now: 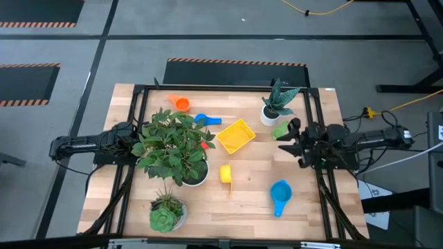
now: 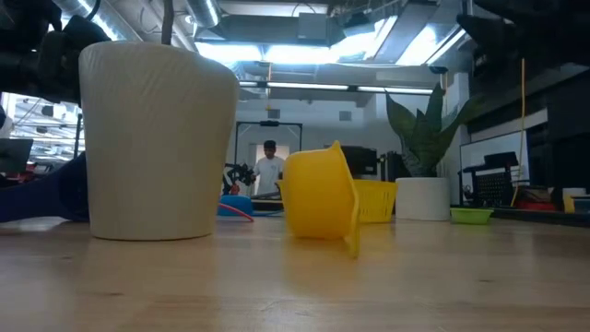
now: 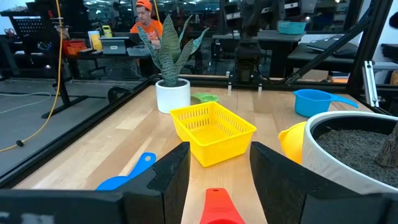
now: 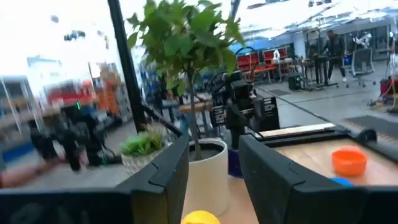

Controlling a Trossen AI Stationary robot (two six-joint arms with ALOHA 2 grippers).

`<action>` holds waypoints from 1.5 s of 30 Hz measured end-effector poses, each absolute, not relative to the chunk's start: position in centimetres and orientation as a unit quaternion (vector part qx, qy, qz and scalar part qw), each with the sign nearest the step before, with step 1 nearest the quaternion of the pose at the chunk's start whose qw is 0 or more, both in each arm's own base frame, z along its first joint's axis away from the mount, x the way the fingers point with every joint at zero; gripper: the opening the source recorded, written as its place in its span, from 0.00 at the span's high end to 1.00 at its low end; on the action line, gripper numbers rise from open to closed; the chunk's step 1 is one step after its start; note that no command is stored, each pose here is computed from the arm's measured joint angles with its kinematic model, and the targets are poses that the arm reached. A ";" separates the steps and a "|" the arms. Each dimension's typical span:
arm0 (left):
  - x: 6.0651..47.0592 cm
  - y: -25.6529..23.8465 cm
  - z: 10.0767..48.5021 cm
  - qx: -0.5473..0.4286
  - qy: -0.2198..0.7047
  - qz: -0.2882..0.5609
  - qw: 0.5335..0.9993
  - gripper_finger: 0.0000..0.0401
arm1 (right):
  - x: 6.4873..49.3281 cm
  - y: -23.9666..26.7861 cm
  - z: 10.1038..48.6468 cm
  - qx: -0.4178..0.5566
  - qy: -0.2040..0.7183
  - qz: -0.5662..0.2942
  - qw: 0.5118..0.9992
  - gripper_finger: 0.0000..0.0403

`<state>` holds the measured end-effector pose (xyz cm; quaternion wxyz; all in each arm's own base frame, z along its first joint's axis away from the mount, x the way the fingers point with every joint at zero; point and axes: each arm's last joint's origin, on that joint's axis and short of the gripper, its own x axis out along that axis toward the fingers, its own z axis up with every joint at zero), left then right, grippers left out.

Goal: Nest measuring cups in basket
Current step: Stack the yellow measuring cup on top of the light blue measuring cup

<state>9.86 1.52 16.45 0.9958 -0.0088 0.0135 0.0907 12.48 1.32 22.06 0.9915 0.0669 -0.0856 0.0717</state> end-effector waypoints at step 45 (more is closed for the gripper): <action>9.9 1.5 16.5 -0.009 0.014 0.091 0.996 0.60 | 30.2 3.9 17.2 -0.289 0.256 0.136 0.912 0.64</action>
